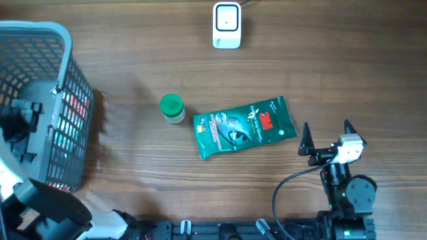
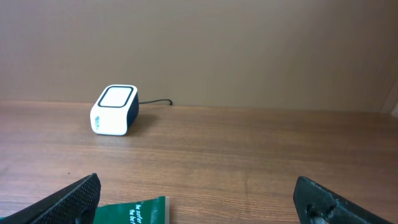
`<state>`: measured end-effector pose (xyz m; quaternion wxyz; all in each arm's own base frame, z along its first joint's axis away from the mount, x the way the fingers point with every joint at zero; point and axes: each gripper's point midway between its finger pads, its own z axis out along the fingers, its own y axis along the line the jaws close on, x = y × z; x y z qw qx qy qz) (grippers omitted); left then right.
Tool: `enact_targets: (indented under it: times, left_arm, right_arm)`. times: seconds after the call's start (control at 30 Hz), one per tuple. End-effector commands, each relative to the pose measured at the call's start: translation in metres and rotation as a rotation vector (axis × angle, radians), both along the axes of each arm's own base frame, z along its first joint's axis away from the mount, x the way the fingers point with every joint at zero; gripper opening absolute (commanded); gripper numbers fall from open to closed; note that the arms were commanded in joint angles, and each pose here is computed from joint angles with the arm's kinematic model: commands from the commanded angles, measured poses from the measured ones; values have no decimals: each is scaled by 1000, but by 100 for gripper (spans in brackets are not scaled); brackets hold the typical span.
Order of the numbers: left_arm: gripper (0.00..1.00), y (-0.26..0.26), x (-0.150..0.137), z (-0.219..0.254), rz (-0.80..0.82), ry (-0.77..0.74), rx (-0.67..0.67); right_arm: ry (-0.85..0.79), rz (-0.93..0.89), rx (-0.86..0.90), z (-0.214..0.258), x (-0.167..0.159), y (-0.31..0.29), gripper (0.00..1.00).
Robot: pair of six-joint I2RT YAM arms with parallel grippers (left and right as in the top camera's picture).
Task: Scan the item barcode
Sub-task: 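Reach the left gripper into the basket and grasp the light-green packet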
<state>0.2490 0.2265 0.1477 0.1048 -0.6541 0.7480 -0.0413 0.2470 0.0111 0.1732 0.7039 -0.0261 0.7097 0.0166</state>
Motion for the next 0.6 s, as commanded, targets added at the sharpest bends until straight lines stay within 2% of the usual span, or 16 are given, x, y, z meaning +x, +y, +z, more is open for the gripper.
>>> enact_targets:
  times: [0.0,0.1,0.2,0.3,0.43,0.5,0.53,0.57]
  left_arm:
    - [100,16,-14,-7,37,-3,-10]
    - [100,14,-18,-19,35,12,-24]
    - [100,7,-24,-53,-50,33,-25]
    - [100,-2,-28,-87,-32,25,-42]
    - [96,-5,-25,-110,-35,-15,-32]
    - [86,-2,-23,-110,-36,-27,-18]
    - [74,-1,-22,-110,-36,-32,-13]
    - [49,-2,-17,-108,-41,-56,-19]
  right_arm:
    - [-8,-8,-11,1,0,-1,100]
    - [-8,-8,-11,1,0,-1,100]
    - [-8,-8,-11,1,0,-1,100]
    - [-8,-8,-11,1,0,-1,100]
    - [-8,-8,-11,1,0,-1,100]
    - [-8,-8,-11,1,0,-1,100]
    - [-8,-8,-11,1,0,-1,100]
    - [-8,-8,-11,1,0,-1,100]
